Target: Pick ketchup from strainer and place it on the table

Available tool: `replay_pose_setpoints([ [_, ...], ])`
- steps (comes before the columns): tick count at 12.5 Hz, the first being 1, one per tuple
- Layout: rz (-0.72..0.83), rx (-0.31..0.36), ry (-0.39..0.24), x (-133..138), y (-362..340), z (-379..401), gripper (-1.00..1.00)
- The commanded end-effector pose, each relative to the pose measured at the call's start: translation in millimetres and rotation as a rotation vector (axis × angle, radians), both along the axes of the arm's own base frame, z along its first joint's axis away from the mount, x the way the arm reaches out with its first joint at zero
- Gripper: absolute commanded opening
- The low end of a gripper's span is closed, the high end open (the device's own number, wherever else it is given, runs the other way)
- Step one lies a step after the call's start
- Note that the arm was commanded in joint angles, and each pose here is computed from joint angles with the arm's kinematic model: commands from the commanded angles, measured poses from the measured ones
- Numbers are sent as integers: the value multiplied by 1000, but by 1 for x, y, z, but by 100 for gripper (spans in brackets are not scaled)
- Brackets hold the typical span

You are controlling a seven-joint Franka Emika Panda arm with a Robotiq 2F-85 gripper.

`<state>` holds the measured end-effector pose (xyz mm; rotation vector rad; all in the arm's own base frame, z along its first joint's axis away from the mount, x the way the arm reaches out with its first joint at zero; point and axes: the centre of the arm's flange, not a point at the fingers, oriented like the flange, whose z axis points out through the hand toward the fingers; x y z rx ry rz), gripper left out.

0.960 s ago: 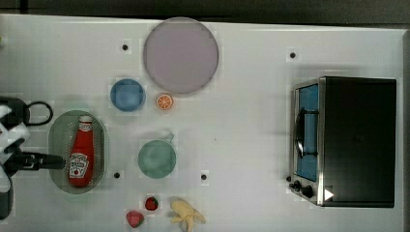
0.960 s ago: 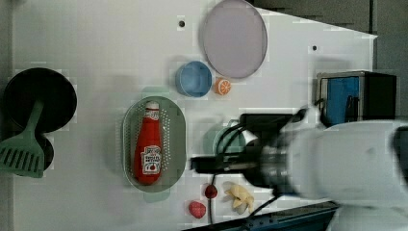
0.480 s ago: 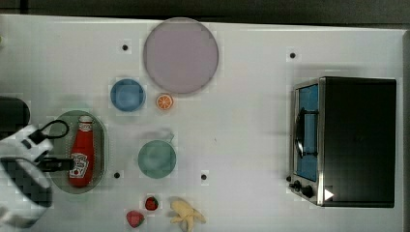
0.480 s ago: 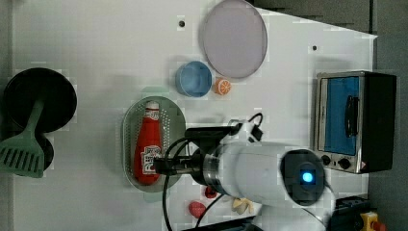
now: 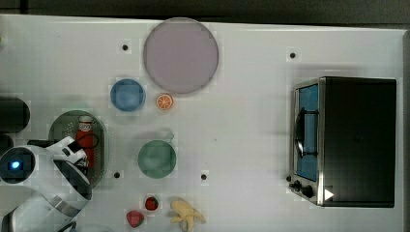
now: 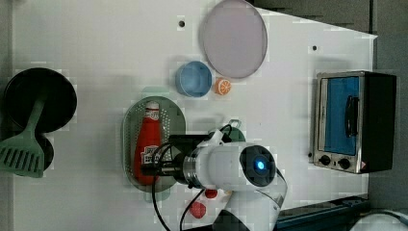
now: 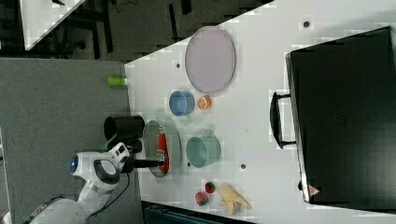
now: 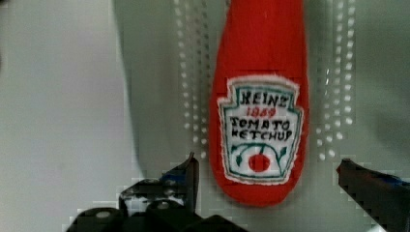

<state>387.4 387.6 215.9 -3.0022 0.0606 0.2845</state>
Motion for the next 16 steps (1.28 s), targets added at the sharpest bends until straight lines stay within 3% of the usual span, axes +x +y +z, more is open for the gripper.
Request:
replay_pose_setpoints([
  [1, -95, 10, -37, 14, -1, -2, 100],
  [5, -109, 53, -26, 16, -2, -35, 100],
  [8, -107, 38, -21, 15, -5, -50, 100],
  [9, -103, 36, -20, 13, -5, -51, 92],
  [12, -97, 51, -35, 13, 1, -46, 22],
  [16, -73, 34, -93, 17, 6, -3, 21],
])
